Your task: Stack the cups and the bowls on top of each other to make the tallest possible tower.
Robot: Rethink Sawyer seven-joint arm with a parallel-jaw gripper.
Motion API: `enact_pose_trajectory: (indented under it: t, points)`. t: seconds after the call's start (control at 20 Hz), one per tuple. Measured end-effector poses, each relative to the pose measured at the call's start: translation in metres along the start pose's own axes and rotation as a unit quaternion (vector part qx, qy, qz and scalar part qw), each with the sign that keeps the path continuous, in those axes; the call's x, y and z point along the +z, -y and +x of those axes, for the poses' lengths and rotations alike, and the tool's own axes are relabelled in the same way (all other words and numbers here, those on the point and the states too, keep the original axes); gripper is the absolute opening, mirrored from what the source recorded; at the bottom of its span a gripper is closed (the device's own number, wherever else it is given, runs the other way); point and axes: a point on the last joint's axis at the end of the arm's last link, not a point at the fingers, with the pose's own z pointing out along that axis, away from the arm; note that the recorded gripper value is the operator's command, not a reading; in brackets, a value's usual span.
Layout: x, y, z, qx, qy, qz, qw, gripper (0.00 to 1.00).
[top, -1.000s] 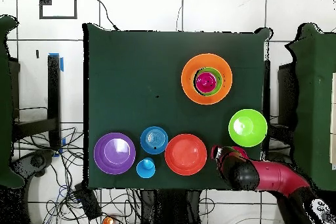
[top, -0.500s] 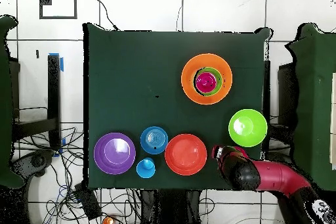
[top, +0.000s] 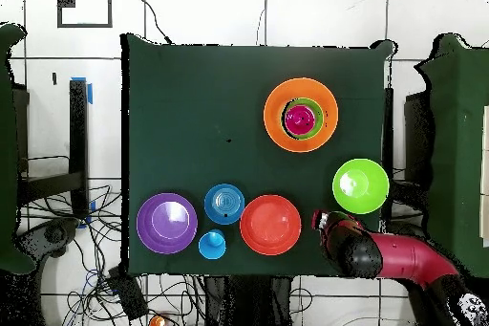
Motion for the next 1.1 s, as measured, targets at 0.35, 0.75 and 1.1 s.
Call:
enact_pose_trajectory:
  t: [0.35,0.75,1.1]
  points:
    - [0.0003,0.0068,0.0000,0.008,0.002,-0.003,1.0000,1.00]
    - [0.0027,0.0040,0.0016,0.008,-0.001,-0.005,1.0000,1.00]
    - [0.0073,-0.0017,0.0060,-0.009,0.000,-0.007,0.9999,1.00]
